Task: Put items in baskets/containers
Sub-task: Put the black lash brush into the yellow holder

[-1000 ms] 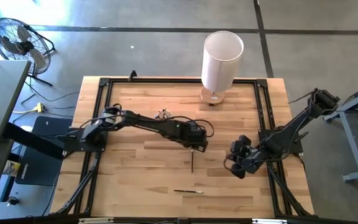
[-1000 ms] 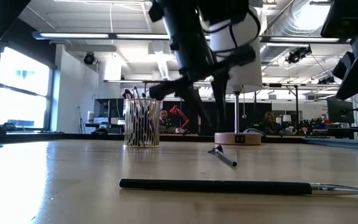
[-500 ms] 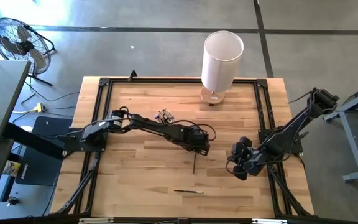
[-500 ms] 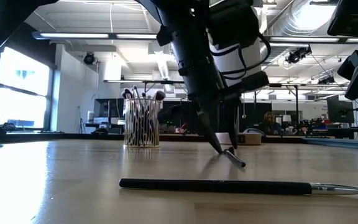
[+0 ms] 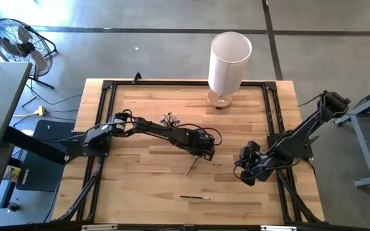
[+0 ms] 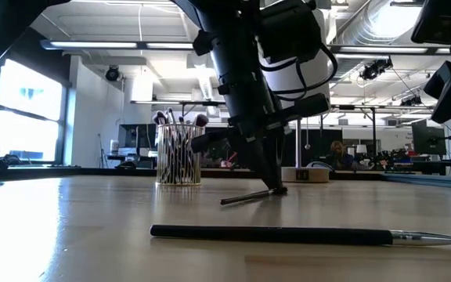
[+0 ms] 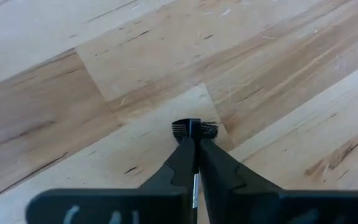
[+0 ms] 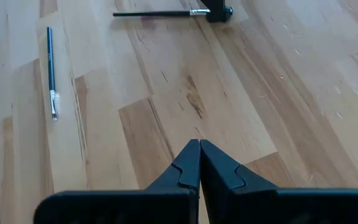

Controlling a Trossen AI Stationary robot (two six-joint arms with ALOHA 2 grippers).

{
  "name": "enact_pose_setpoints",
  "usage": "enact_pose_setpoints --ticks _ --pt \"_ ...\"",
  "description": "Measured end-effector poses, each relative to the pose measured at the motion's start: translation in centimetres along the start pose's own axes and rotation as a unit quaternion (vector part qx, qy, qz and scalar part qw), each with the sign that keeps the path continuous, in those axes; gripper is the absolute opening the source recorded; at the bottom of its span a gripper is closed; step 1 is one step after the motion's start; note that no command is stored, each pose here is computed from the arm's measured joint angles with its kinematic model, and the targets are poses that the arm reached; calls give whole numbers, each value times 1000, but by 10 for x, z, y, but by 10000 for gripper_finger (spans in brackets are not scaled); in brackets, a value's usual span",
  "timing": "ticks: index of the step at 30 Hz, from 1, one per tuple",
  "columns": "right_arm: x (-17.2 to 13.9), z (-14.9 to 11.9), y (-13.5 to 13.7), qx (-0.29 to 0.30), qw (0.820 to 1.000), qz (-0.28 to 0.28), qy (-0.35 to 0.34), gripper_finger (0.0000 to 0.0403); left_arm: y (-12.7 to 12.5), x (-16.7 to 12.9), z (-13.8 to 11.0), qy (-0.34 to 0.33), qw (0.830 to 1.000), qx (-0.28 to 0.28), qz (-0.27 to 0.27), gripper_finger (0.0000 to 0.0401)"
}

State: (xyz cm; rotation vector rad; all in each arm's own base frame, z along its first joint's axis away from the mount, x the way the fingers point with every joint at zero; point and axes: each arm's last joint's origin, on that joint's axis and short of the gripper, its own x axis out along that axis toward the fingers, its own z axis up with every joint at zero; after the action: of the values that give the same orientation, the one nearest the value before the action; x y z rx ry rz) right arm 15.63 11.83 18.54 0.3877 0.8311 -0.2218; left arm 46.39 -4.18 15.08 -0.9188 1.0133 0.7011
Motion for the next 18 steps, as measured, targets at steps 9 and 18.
enact_pose_setpoints --ticks 9,18 --pt "0 2 1 6 1000 1 -16 2 -1 -7 -3 14 999 32 -6 1" --pt "0 2 1 19 999 -5 -26 1 -6 -35 -16 -16 998 64 4 0"
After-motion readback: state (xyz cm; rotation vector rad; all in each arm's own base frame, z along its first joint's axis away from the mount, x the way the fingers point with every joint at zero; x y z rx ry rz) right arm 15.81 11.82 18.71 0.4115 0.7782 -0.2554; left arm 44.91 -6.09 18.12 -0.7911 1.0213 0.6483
